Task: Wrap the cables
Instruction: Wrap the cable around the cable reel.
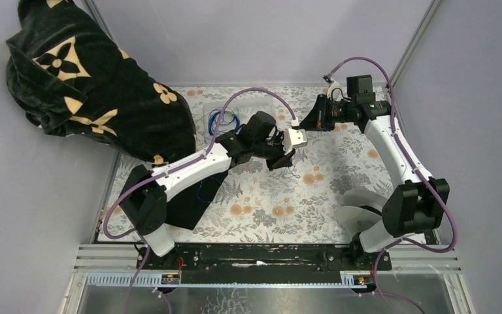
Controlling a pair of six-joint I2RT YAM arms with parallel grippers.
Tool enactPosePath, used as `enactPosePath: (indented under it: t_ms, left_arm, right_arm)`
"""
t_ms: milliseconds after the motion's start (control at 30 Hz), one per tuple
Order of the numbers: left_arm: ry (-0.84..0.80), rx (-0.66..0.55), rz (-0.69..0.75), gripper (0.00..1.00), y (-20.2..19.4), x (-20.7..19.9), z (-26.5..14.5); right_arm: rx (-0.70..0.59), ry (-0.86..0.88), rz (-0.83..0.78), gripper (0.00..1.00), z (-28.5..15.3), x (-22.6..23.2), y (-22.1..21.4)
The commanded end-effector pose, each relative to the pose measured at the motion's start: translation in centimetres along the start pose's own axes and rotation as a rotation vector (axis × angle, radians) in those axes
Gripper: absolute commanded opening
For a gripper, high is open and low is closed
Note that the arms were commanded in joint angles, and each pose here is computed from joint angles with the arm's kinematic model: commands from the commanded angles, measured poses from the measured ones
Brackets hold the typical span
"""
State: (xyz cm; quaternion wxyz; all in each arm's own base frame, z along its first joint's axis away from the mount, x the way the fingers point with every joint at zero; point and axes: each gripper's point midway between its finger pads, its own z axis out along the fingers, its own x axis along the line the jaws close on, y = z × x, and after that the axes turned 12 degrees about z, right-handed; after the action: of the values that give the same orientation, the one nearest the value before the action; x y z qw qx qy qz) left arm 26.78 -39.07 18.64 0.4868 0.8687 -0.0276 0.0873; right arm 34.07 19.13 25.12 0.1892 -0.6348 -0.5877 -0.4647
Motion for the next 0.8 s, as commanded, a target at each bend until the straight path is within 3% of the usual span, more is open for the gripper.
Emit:
enactPosePath:
  t_ms: [0,67,200,500,767]
  left_arm:
    - [0.004,-0.058,0.011,0.10,0.9,0.6,0.3]
    - [0.010,-0.061,0.015,0.00,1.0,1.0,-0.2]
    - [0.029,-0.059,0.027,0.00,1.1,1.8,-1.7]
    - [0.027,0.011,0.113,0.00,0.8,1.8,-3.9]
    - [-0.005,0.065,0.150,0.00,0.0,1.4,-4.7]
  right_arm:
    - [-0.051,0.032,-0.022,0.00,-1.4,0.9,0.6]
    - [-0.067,0.007,-0.028,0.00,-1.7,0.2,0.9]
    - [-0.079,-0.054,-0.079,0.03,-2.3,-1.3,0.9]
    - [-0.117,-0.406,-0.340,0.59,-8.2,-5.8,0.0]
    - [-0.057,-0.778,-0.476,0.73,-15.6,-10.7,-2.6]
